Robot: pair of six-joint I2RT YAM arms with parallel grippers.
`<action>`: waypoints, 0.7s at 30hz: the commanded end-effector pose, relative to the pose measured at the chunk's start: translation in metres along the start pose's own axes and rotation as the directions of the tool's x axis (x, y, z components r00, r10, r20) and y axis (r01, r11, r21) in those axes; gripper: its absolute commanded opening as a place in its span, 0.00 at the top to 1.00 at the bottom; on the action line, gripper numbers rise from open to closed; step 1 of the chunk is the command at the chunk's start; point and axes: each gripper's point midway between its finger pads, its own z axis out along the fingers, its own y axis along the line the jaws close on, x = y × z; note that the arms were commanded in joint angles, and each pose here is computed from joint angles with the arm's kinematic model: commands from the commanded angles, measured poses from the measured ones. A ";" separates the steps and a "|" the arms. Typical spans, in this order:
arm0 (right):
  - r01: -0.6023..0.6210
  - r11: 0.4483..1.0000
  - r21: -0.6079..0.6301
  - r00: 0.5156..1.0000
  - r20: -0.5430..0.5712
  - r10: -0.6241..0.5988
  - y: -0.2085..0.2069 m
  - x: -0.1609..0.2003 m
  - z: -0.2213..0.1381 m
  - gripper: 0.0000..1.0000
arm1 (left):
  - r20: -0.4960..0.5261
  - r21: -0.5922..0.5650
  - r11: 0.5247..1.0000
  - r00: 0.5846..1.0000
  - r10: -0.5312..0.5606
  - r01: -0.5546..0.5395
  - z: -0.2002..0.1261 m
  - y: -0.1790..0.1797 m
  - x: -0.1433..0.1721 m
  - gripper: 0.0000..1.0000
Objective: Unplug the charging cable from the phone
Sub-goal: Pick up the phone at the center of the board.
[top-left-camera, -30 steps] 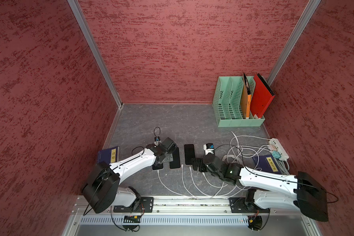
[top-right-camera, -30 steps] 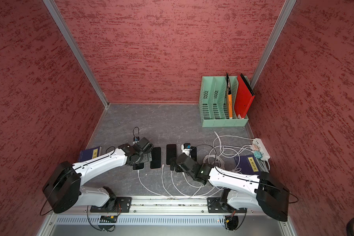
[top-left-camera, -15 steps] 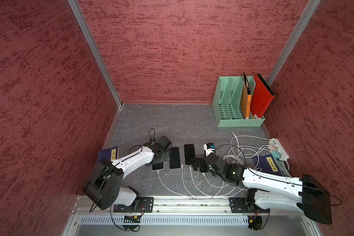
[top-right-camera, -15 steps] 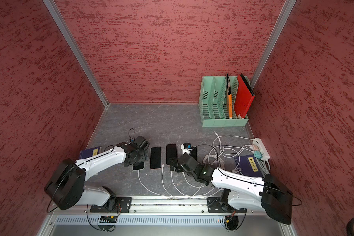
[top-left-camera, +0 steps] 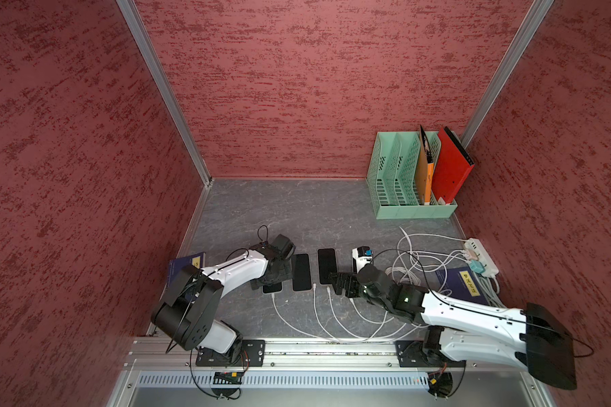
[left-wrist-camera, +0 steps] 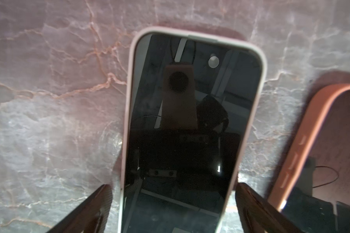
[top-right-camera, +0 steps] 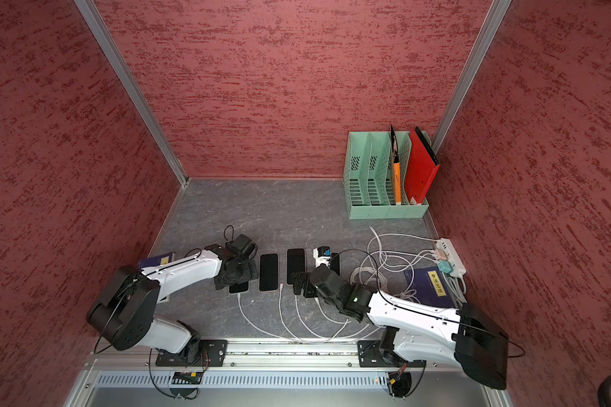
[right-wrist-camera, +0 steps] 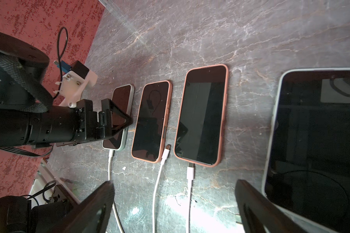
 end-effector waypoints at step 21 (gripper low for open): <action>-0.015 0.997 -0.072 1.000 0.002 0.015 0.006 0.003 0.000 0.04 | -0.019 -0.010 0.999 0.999 0.047 -0.047 0.007 -0.004 0.004 0.58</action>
